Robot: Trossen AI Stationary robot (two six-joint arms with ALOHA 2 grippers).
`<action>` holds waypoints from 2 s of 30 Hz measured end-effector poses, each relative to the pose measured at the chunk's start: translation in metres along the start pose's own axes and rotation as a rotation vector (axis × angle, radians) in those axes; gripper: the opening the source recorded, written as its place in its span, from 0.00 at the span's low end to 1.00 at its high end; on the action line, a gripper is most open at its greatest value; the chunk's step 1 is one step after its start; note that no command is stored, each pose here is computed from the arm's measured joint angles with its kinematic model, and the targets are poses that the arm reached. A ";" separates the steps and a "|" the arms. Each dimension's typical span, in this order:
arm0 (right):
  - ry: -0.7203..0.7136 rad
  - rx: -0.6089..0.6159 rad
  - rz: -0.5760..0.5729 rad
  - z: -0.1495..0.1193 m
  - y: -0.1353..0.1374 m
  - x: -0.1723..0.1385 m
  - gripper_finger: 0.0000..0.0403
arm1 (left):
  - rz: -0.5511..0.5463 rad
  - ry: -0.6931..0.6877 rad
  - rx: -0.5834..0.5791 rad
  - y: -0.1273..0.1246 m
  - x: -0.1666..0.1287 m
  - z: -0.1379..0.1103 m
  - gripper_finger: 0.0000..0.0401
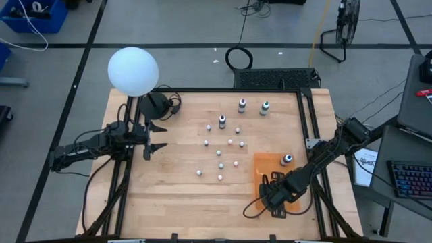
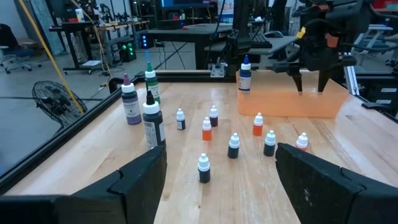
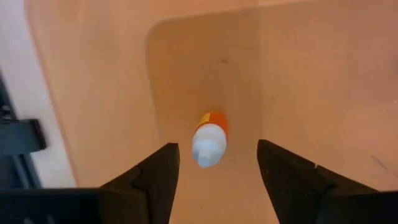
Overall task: Pick & Place food coloring
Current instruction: Put the big green food coloring bottle into the orange bin
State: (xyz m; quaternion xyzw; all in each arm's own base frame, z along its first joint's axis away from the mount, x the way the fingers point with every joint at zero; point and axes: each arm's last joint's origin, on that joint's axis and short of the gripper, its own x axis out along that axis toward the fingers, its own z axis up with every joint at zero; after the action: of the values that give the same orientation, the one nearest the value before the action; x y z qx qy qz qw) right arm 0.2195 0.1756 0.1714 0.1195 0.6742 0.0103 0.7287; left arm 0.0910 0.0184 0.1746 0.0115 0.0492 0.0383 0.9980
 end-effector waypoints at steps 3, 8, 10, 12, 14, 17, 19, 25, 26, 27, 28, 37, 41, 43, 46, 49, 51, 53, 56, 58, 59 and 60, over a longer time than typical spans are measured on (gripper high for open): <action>0.012 0.063 0.025 0.003 -0.008 -0.010 0.50 | 0.000 0.000 0.000 0.000 0.000 0.000 0.74; -0.008 0.078 0.061 0.003 -0.019 -0.033 0.49 | 0.000 0.000 0.000 0.000 0.000 0.000 0.74; -0.033 0.037 0.072 0.003 -0.024 -0.042 0.49 | 0.000 0.000 0.000 0.000 0.000 0.000 0.74; -0.087 -0.012 0.067 0.006 -0.031 -0.052 0.49 | 0.000 0.000 0.000 0.000 0.000 0.000 0.74; -0.165 -0.064 0.040 0.009 -0.039 -0.063 0.49 | 0.000 0.000 0.000 0.000 0.000 0.000 0.74; -0.304 -0.134 -0.071 0.013 -0.055 -0.080 0.49 | 0.000 0.000 0.000 0.000 0.000 0.000 0.74; -0.403 -0.172 -0.183 0.015 -0.067 -0.093 0.49 | 0.000 0.000 0.000 0.000 0.000 0.000 0.74; -0.599 -0.135 -0.579 0.019 -0.114 -0.130 0.49 | 0.000 0.000 0.000 0.000 0.000 0.000 0.74; -0.602 -0.111 -0.613 0.020 -0.125 -0.136 0.49 | 0.000 0.000 0.000 0.000 0.000 0.000 0.74; -0.601 -0.080 -0.631 0.021 -0.137 -0.141 0.49 | 0.000 0.000 0.000 0.000 0.000 0.000 0.74; -0.602 -0.038 -0.636 0.022 -0.150 -0.146 0.49 | 0.000 0.000 0.000 0.000 0.000 0.000 0.74; -0.583 0.259 -0.490 0.025 -0.258 -0.174 0.49 | 0.000 0.000 0.000 0.000 0.000 0.000 0.74; -0.544 0.339 -0.444 0.026 -0.289 -0.168 0.49 | 0.000 0.000 0.000 0.000 0.000 0.000 0.74; -0.506 0.352 -0.428 0.029 -0.299 -0.160 0.49 | 0.000 0.000 0.000 0.000 0.000 0.000 0.74; -0.466 0.349 -0.431 0.037 -0.311 -0.149 0.49 | 0.000 0.000 0.000 0.000 0.000 0.000 0.74; -0.444 0.345 -0.429 0.048 -0.322 -0.136 0.49 | 0.000 0.000 0.000 0.000 0.000 0.000 0.74; -0.421 0.338 -0.428 0.053 -0.328 -0.128 0.49 | 0.000 0.000 0.000 0.000 0.000 0.000 0.74; -0.389 0.337 -0.422 0.056 -0.333 -0.120 0.49 | 0.000 0.000 0.000 0.000 0.000 0.000 0.74; -0.344 0.345 -0.412 0.056 -0.340 -0.111 0.49 | 0.000 0.000 0.000 0.000 0.000 0.000 0.74; -0.338 0.350 -0.413 0.056 -0.343 -0.109 0.49 | 0.000 0.000 0.000 0.000 0.000 0.000 0.74; -0.335 0.350 -0.413 0.056 -0.344 -0.109 0.49 | 0.000 0.000 0.000 0.000 0.000 0.000 0.74; -0.334 0.348 -0.413 0.056 -0.344 -0.109 0.49 | 0.000 0.000 0.000 0.000 0.000 0.000 0.74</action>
State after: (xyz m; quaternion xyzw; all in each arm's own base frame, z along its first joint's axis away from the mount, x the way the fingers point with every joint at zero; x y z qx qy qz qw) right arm 0.2148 -0.1867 0.2166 0.1031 0.5471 -0.2734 0.7844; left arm 0.0910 0.0184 0.1746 0.0115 0.0494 0.0383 0.9980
